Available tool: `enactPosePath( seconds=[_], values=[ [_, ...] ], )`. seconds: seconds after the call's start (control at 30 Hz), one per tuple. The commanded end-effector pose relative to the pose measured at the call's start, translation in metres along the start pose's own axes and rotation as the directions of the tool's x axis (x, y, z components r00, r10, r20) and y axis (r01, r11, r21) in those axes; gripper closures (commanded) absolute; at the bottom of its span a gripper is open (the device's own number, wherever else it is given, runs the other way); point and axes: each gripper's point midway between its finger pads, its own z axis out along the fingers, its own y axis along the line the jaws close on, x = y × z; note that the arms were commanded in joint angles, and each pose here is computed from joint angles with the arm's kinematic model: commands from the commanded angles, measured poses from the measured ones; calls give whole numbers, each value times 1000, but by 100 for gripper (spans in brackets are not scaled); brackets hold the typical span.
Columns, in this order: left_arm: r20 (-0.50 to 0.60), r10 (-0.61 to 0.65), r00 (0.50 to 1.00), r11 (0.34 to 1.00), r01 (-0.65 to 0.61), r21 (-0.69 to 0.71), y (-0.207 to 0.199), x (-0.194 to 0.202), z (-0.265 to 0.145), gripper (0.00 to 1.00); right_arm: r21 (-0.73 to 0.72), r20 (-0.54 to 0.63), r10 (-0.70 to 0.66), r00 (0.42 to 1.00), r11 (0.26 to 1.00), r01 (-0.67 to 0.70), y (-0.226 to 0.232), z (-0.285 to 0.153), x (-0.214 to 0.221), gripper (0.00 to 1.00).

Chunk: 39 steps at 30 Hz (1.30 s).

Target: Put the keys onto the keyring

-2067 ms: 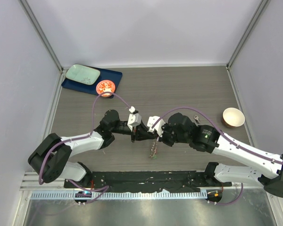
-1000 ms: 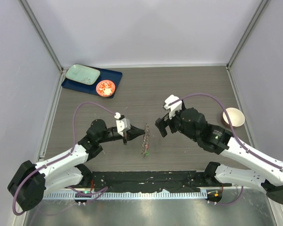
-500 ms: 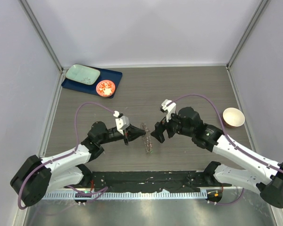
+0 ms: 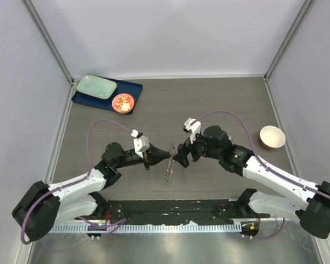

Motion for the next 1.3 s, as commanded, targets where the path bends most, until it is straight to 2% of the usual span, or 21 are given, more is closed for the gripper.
enactPosePath(
  seconds=[0.0,0.3,0.47,0.53,0.73,0.9,1.03,1.27],
  values=[
    [89,68,994,995,-74,68,-12,-26,3,100,35,88,-36,995,999,33,-5,0,-26,6],
    [56,60,997,982,-69,178,-29,-14,3,100,158,129,1,992,987,-21,-30,0,-40,6],
    [73,62,995,991,-70,118,-21,-9,2,100,282,163,43,986,955,-88,-53,-6,-44,8],
    [87,55,995,996,-60,62,-13,-10,0,100,273,168,48,985,957,-94,-51,-8,-40,11],
    [152,60,987,997,-53,-53,3,-22,-5,100,47,248,8,969,999,-20,-9,-16,-40,22],
    [197,52,979,997,-41,-61,1,-30,-8,100,-135,293,-28,956,988,70,24,-17,-44,30],
    [224,36,974,999,-29,-36,-5,-36,-9,100,-219,320,-49,946,968,124,39,-18,-48,45],
    [250,31,968,1000,-29,-10,-11,-44,-10,100,-297,328,-104,939,932,207,54,-22,-47,58]
  ],
)
